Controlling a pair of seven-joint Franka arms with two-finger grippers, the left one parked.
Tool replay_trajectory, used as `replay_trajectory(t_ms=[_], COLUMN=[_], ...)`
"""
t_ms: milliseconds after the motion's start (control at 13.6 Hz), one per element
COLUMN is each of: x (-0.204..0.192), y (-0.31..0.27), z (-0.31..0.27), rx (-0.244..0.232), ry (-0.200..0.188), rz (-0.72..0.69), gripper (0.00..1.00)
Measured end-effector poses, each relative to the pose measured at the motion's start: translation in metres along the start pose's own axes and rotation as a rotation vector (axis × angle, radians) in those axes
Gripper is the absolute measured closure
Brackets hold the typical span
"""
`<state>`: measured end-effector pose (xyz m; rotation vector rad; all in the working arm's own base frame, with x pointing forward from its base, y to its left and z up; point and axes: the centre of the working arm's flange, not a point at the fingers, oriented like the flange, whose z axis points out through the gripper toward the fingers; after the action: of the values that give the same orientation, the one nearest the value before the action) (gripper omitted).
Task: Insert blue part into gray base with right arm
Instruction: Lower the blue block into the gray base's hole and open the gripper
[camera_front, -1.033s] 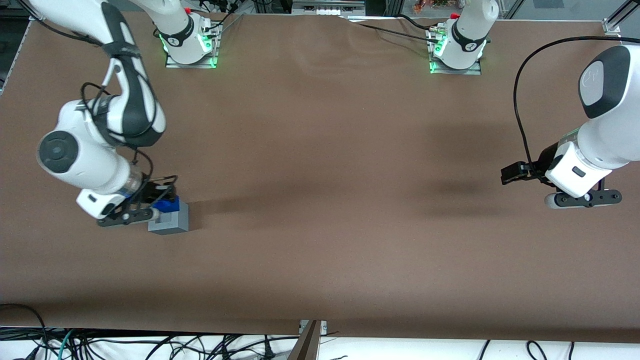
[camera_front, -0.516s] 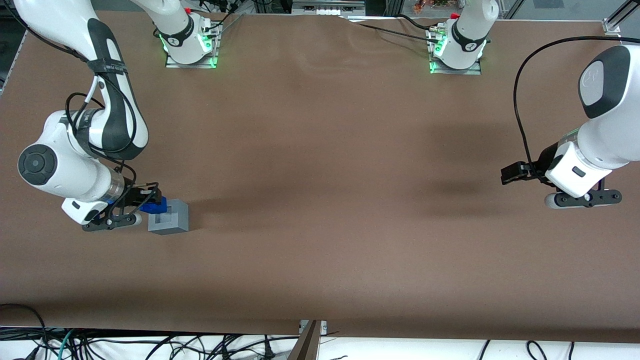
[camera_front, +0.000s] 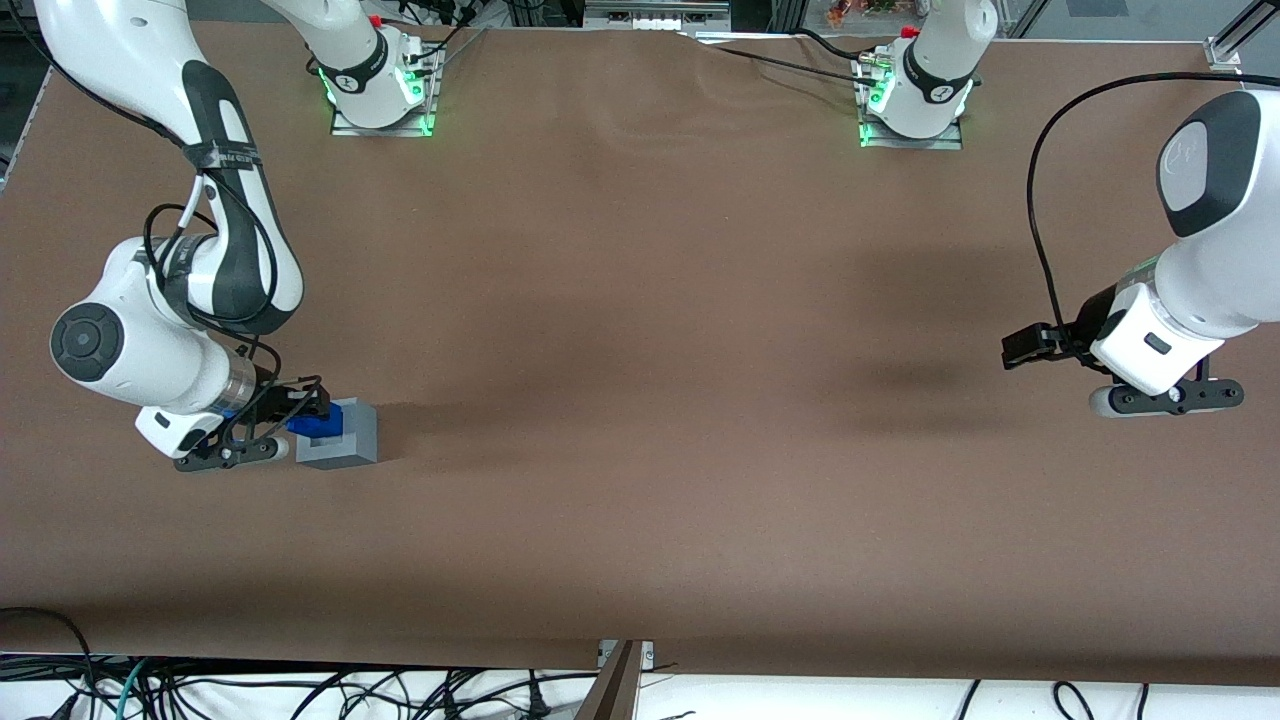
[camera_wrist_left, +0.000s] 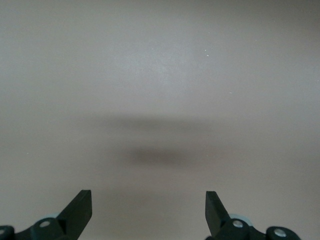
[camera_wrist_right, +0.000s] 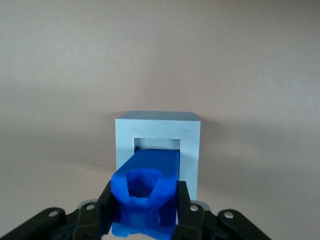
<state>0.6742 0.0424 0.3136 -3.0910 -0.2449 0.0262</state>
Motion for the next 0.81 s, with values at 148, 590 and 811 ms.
replay_trajectory(t_ms=[148,590,811], x=[0.001,0.004,0.005], y=[0.000,-0.001,-0.001], z=[0.000,0.008,0.012], rx=[0.002,0.011,0.029], ry=[0.011,0.025,0.029], rz=[0.002,0.008,0.005], gripper=[0.49,0.49,0.49])
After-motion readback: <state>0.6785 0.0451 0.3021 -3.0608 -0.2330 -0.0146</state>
